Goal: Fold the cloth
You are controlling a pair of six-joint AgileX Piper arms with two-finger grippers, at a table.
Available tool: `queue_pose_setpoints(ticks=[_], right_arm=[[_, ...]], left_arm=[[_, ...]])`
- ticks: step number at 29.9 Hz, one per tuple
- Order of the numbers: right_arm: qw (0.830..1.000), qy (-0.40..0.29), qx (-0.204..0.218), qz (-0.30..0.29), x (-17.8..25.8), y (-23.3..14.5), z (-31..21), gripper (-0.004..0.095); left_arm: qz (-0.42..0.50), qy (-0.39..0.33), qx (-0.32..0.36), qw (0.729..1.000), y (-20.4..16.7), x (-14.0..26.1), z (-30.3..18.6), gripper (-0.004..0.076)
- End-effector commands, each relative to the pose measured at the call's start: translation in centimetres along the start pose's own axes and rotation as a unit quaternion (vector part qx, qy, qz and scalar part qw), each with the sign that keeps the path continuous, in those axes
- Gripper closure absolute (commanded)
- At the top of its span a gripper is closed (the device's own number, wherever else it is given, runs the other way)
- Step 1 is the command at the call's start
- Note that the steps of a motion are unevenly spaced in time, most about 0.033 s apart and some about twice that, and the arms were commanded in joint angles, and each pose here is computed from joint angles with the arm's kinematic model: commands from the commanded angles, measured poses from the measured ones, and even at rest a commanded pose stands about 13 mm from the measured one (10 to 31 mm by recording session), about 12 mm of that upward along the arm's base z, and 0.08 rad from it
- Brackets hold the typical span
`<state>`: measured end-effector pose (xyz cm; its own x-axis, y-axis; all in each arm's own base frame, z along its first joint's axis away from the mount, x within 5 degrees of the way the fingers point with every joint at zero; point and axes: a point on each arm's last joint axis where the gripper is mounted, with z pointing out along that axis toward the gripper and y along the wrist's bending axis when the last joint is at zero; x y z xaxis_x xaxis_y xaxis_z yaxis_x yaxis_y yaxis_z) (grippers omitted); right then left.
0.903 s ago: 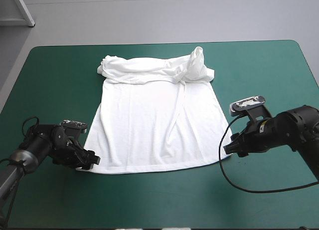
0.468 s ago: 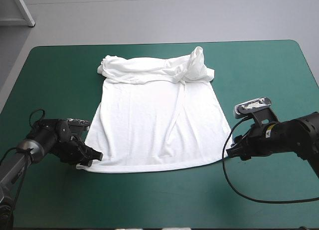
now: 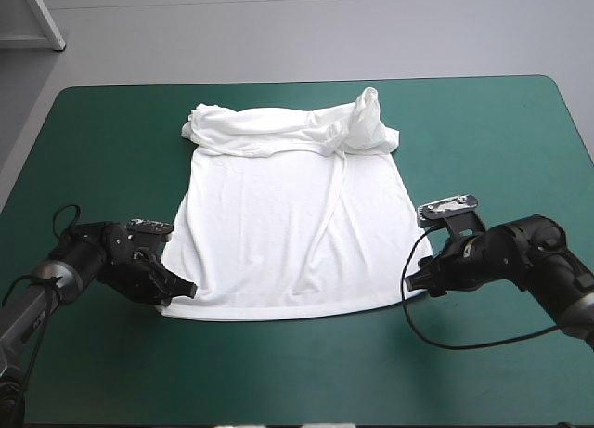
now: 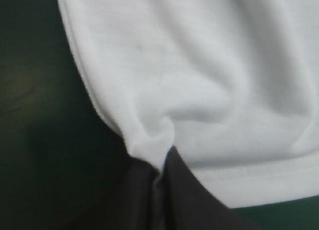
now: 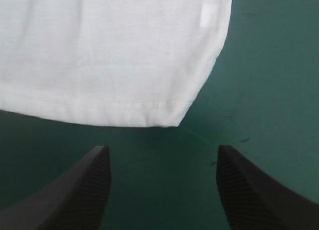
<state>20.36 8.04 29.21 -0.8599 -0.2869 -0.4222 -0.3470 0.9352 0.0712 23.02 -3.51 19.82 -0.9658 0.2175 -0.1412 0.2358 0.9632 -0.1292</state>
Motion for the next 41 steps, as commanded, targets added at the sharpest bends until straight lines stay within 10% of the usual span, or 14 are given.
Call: queue_pose_setpoints(ticks=[1,16,23,25,41], right_arm=[[0.999,-0.044,0.002,0.000,-1.7,-0.2,0.7,0.0328],[0.995,0.070,-0.053,0.052,-2.8,0.3,10.2,0.0353],[0.995,0.063,-0.074,0.031,-3.0,0.7,10.4,0.0898],[0.995,0.059,-0.073,0.027,-3.0,0.6,10.4,0.0921],[0.982,-0.174,-0.040,-0.060,-8.6,1.0,-1.3,0.0925]], left_arm=[[-0.019,-0.002,0.028,0.999,-0.6,0.0,1.1,0.0705],[-0.018,0.005,0.033,0.999,-0.6,0.1,1.1,0.0705],[-0.032,-0.009,0.044,0.999,-0.8,-0.1,1.1,0.0705],[-0.038,-0.021,0.046,0.998,-0.9,-0.3,1.0,0.0705],[0.036,-0.241,0.014,0.970,-2.0,-4.9,-11.5,0.0704]])
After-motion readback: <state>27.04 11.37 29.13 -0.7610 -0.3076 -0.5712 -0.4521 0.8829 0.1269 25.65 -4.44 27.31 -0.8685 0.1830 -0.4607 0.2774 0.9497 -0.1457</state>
